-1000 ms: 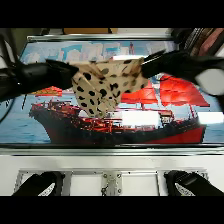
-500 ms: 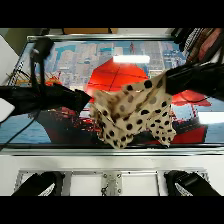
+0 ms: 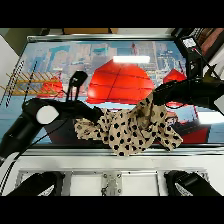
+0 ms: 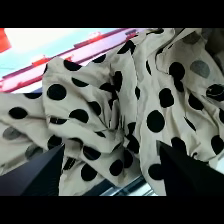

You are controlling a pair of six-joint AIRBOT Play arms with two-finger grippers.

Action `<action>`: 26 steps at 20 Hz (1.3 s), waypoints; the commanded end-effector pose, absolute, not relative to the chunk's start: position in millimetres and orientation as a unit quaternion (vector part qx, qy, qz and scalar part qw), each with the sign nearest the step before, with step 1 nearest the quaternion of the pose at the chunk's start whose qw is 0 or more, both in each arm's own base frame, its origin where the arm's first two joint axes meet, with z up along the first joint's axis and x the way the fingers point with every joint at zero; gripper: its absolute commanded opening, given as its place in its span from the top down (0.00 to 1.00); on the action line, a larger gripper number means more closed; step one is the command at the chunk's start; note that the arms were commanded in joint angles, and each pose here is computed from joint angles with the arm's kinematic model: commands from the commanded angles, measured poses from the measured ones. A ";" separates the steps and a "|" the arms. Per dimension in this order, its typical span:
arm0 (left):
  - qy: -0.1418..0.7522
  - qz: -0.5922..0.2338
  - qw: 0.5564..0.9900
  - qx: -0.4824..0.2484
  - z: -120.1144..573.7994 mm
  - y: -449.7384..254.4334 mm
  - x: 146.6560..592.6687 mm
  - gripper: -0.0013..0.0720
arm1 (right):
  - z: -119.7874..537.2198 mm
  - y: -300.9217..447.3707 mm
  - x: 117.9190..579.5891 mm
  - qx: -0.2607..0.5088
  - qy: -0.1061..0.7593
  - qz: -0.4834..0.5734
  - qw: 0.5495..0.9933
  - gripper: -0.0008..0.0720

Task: Fold the clothes and pants, and hang the long-sleeved shirts on hangers.

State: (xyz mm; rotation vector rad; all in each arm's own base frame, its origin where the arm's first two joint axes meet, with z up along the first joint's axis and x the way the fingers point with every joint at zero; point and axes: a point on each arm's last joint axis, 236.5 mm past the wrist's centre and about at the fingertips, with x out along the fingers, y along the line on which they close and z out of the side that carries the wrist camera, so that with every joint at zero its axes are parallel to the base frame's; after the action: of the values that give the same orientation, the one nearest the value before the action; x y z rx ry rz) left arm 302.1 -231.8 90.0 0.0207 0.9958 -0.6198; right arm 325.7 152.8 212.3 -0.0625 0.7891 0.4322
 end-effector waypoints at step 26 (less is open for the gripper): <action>0.480 -0.561 0.674 0.022 -32.8 -417.8 344.4 0.97 | 203.8 151.6 313.5 -0.034 0.406 0.214 0.888 0.97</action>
State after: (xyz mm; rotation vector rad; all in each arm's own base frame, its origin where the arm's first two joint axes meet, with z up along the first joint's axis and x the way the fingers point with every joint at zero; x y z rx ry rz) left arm 344.2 -418.2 -30.7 0.0894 1.0410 -1.2915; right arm 312.1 152.6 203.4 -0.0696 0.8489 0.4493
